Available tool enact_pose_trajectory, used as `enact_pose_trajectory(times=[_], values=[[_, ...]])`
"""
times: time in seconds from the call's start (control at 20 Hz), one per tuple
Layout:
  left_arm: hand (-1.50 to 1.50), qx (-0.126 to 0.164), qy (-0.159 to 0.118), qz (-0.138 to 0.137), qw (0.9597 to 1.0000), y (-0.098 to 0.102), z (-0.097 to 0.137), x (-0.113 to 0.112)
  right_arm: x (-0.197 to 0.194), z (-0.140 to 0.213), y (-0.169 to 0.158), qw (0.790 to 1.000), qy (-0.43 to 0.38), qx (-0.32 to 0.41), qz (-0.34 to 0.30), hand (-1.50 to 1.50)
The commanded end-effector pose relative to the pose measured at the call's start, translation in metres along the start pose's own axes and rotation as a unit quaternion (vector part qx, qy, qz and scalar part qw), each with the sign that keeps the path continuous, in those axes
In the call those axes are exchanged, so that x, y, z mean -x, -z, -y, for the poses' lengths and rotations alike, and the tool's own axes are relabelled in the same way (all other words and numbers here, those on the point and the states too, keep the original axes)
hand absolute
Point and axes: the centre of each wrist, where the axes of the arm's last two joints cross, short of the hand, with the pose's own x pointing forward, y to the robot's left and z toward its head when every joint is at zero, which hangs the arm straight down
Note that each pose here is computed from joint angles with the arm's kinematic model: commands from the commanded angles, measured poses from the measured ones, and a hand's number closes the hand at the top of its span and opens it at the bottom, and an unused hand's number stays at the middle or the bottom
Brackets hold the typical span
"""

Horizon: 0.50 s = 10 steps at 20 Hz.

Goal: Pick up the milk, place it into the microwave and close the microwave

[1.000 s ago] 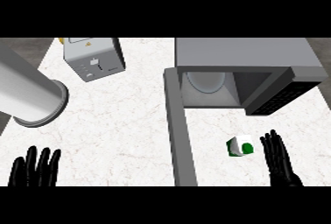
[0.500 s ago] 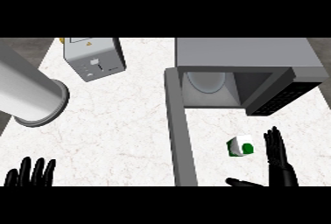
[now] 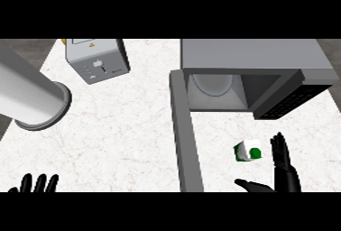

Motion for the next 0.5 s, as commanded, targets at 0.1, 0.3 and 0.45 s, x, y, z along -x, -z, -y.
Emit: enact_pose_trajectory(times=[0.1,0.3,0.45], values=[[-1.50,0.006,0.006,0.000,1.0000,-0.003,-0.006,0.008,0.016,0.014,0.009,1.000,-0.005,0.001,0.004,-1.50],[-1.50,0.001,-0.002,0.001,1.0000,-0.009,0.000,0.000,0.036,0.005,-0.006,1.000,-0.014,0.004,0.009,-1.50],[-1.50,0.002,0.000,0.002,1.0000,-0.009,-0.023,-0.001,0.036,0.009,-0.005,1.000,-0.021,-0.015,0.009,-1.50]])
